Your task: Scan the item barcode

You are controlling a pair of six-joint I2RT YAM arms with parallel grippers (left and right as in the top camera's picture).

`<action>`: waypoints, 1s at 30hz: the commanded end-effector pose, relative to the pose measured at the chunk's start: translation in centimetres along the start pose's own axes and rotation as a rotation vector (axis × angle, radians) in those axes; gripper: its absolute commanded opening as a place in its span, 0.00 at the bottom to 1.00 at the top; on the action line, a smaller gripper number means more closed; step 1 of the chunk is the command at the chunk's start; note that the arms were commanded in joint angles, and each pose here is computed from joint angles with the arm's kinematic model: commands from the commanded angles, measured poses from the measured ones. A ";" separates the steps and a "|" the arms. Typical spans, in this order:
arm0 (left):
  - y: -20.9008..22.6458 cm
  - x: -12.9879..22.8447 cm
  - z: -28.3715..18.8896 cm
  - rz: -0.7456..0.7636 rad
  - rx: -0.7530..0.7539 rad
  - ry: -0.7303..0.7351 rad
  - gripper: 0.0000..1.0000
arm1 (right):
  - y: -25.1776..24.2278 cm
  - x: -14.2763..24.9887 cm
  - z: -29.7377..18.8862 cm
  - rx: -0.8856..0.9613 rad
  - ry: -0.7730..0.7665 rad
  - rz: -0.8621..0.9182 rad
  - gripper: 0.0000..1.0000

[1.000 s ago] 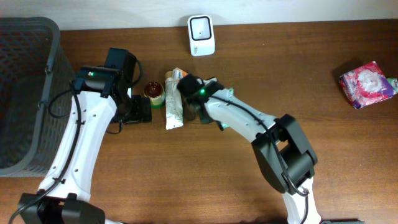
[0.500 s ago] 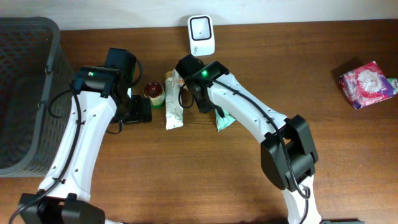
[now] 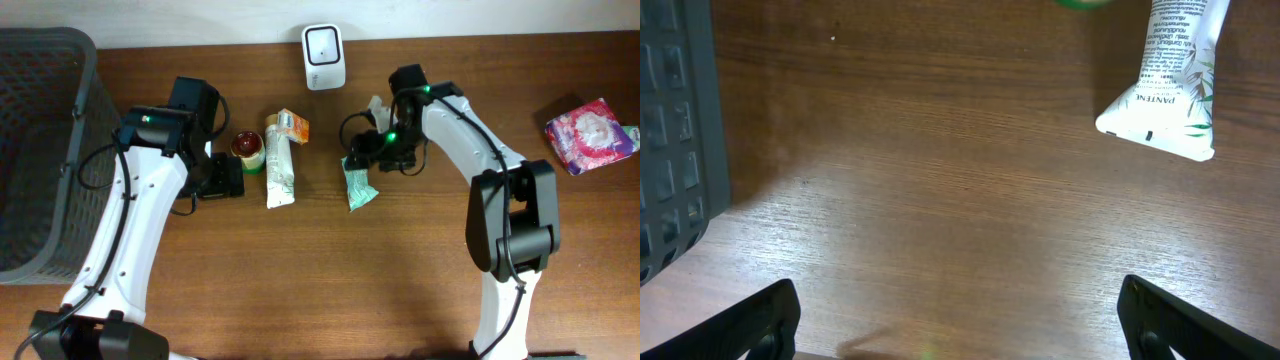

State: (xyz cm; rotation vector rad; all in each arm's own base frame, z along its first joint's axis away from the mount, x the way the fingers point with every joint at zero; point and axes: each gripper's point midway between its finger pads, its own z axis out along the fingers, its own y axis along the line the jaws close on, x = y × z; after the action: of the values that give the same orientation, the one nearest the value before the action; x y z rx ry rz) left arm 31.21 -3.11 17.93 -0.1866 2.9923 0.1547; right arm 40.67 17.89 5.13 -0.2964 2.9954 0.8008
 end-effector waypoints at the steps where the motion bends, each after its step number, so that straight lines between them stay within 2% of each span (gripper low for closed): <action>1: 0.3 0.1 -0.3 -0.014 -0.004 -0.011 0.99 | 0.5 0.9 1.9 -0.066 0.007 0.024 0.71; 4: 0.3 0.1 -0.3 -0.014 -0.004 -0.011 0.99 | 0.5 0.3 2.0 -0.063 -0.015 0.009 0.30; 6: 0.3 0.1 -0.3 -0.014 -0.005 -0.011 0.99 | 0.3 -0.5 1.4 -0.032 -0.037 0.034 0.13; 8: 0.3 0.1 -0.3 -0.014 -0.004 -0.011 0.99 | -0.9 -1.4 -0.1 0.096 -0.065 0.084 0.04; 10: 0.3 0.1 -0.3 -0.014 -0.004 -0.011 0.99 | -1.7 -1.7 -1.4 0.229 -0.075 0.092 0.04; 14: 0.3 0.1 -0.3 -0.014 -0.004 -0.011 0.99 | -5.0 -1.2 -3.3 0.651 -0.130 0.164 0.04; 17: 0.3 0.1 -0.3 -0.014 -0.004 -0.011 0.99 | -5.8 -0.7 -5.4 0.950 -0.235 0.229 0.04; 20: 0.3 0.1 -0.3 -0.014 -0.004 -0.011 0.99 | -5.7 -0.3 -4.5 1.043 -0.225 0.179 0.04; 23: 0.3 0.1 -0.3 -0.014 -0.005 -0.011 0.99 | -5.5 0.8 -1.7 1.030 -0.145 0.152 0.04; 27: 0.3 0.1 -0.3 -0.014 -0.004 -0.011 0.99 | -1.4 1.7 2.6 0.842 -0.077 0.115 0.27; 28: 0.3 0.1 -0.3 -0.014 -0.004 -0.011 0.99 | 0.4 1.7 3.4 0.779 -0.070 0.104 0.38; 30: 0.3 0.1 -0.3 -0.014 -0.004 -0.011 0.99 | 3.2 1.2 3.7 0.692 -0.081 0.084 0.69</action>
State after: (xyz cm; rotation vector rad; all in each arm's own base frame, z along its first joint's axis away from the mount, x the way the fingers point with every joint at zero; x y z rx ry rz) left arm 31.22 -3.11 17.93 -0.1866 2.9919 0.1545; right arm 39.18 18.39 2.71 -0.0722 2.9450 -0.4439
